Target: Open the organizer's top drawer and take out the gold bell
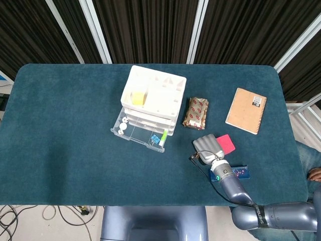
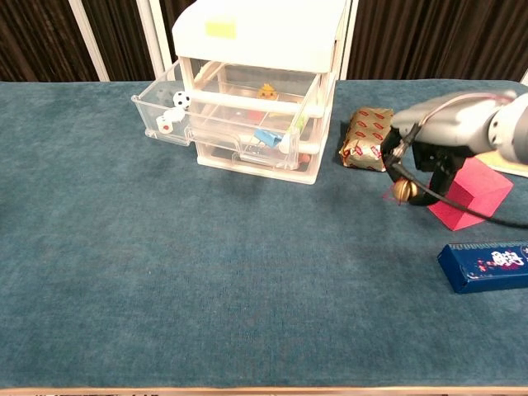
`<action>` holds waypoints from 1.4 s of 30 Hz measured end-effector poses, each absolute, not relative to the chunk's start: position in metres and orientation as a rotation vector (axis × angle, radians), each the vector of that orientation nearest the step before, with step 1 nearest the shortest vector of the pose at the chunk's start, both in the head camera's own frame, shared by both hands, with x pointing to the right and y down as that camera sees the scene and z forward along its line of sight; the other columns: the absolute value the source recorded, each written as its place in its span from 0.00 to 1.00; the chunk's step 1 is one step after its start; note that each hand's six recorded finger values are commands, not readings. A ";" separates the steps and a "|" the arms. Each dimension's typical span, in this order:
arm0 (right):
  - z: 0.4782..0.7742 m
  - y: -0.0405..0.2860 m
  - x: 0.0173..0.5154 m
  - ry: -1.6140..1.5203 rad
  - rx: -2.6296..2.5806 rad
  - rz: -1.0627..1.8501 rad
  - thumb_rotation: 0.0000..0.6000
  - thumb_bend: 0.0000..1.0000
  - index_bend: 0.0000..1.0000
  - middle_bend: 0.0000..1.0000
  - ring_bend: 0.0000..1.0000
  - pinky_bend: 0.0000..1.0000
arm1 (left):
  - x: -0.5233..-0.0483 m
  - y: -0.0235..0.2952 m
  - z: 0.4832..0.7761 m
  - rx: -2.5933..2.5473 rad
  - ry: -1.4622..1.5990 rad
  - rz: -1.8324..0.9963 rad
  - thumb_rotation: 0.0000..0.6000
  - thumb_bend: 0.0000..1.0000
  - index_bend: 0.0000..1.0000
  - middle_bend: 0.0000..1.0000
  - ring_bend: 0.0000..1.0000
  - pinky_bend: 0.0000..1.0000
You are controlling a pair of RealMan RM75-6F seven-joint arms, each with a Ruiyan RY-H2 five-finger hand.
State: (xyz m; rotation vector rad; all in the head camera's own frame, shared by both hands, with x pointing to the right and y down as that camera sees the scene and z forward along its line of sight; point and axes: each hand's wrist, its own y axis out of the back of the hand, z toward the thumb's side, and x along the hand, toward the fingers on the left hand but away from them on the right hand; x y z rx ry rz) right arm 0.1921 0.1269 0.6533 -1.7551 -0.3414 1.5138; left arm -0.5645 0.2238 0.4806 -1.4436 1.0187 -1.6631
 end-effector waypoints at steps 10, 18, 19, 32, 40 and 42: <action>0.690 0.139 0.196 -0.365 -1.712 1.542 1.00 0.35 0.55 1.00 1.00 1.00 | -0.565 0.224 0.481 -1.444 1.014 -1.666 1.00 0.24 0.13 0.00 0.00 0.00; 0.709 0.148 0.199 -0.370 -1.690 1.569 1.00 0.35 0.55 1.00 1.00 1.00 | -0.564 0.224 0.481 -1.446 1.013 -1.665 1.00 0.24 0.13 0.00 0.00 0.00; 0.711 0.148 0.199 -0.374 -1.689 1.571 1.00 0.35 0.55 1.00 1.00 1.00 | -0.564 0.224 0.481 -1.446 1.012 -1.666 1.00 0.24 0.13 0.00 0.00 0.00; 0.714 0.152 0.198 -0.348 -1.699 1.593 1.00 0.30 0.36 1.00 1.00 1.00 | -0.564 0.224 0.482 -1.445 1.002 -1.669 1.00 0.24 0.13 0.00 0.00 0.00; 0.709 0.149 0.203 -0.350 -1.694 1.620 1.00 0.23 0.27 0.97 1.00 1.00 | -0.565 0.224 0.482 -1.442 0.999 -1.671 1.00 0.24 0.13 0.00 0.00 0.00; 0.704 0.146 0.206 -0.366 -1.686 1.623 1.00 0.23 0.27 0.94 1.00 1.00 | -0.565 0.224 0.482 -1.442 0.998 -1.670 1.00 0.24 0.13 0.00 0.00 0.00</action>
